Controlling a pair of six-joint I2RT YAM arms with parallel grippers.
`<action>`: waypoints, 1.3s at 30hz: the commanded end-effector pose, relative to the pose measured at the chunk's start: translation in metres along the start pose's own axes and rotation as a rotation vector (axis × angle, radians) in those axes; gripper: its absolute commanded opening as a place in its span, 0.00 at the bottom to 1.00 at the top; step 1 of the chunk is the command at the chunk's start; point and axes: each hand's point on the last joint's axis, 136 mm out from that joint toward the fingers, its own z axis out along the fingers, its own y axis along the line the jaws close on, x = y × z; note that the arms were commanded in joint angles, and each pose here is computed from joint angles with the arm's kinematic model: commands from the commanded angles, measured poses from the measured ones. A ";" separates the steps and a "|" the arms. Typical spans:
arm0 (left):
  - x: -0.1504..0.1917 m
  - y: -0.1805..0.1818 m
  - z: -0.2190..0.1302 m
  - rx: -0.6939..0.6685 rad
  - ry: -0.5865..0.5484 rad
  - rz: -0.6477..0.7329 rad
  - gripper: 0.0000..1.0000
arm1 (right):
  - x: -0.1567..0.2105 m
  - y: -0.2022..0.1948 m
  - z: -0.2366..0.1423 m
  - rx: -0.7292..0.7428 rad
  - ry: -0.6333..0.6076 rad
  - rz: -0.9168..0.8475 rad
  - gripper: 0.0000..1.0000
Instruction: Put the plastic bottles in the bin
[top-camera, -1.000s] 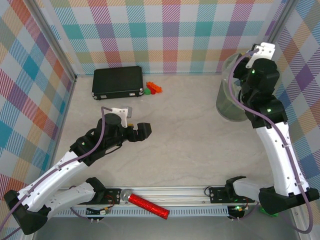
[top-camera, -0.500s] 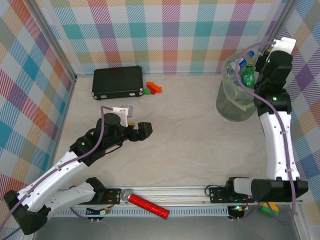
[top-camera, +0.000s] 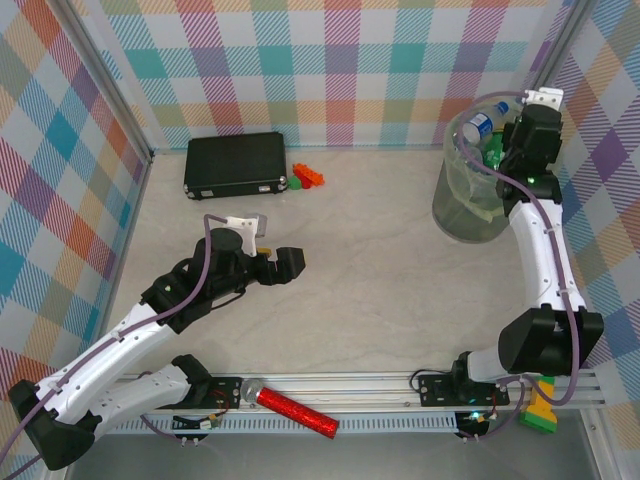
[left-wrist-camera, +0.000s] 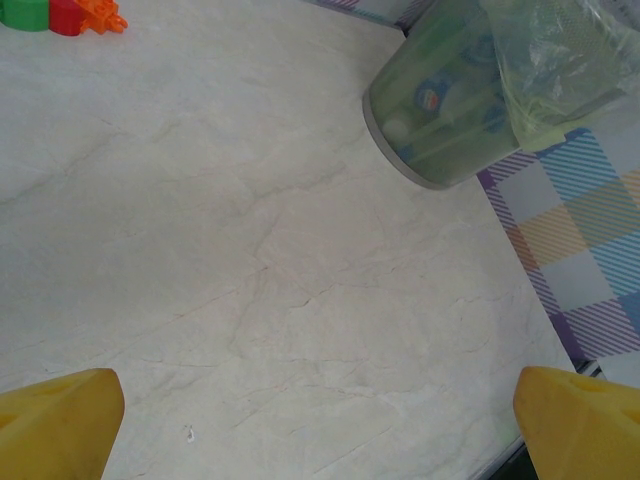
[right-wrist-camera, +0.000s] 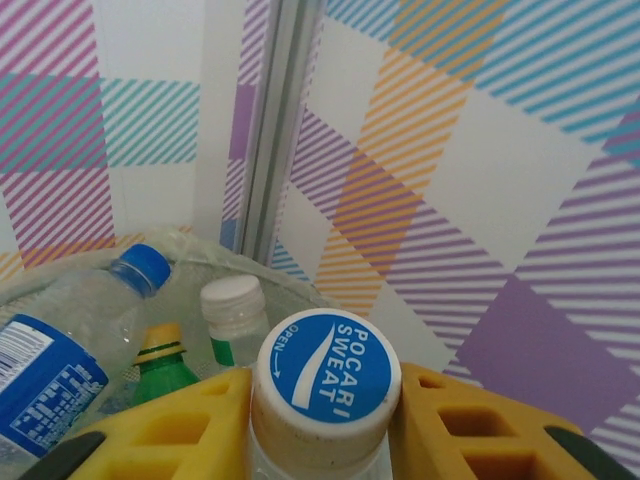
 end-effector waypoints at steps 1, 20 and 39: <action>-0.004 0.001 0.004 0.003 -0.017 0.016 1.00 | 0.015 -0.003 -0.010 -0.018 0.050 0.105 0.35; -0.002 0.003 -0.003 0.004 -0.029 0.012 0.99 | -0.029 -0.014 -0.052 -0.113 0.015 0.228 0.35; 0.000 0.007 -0.006 -0.007 -0.033 0.012 1.00 | 0.061 0.016 -0.042 -0.148 0.288 0.234 0.35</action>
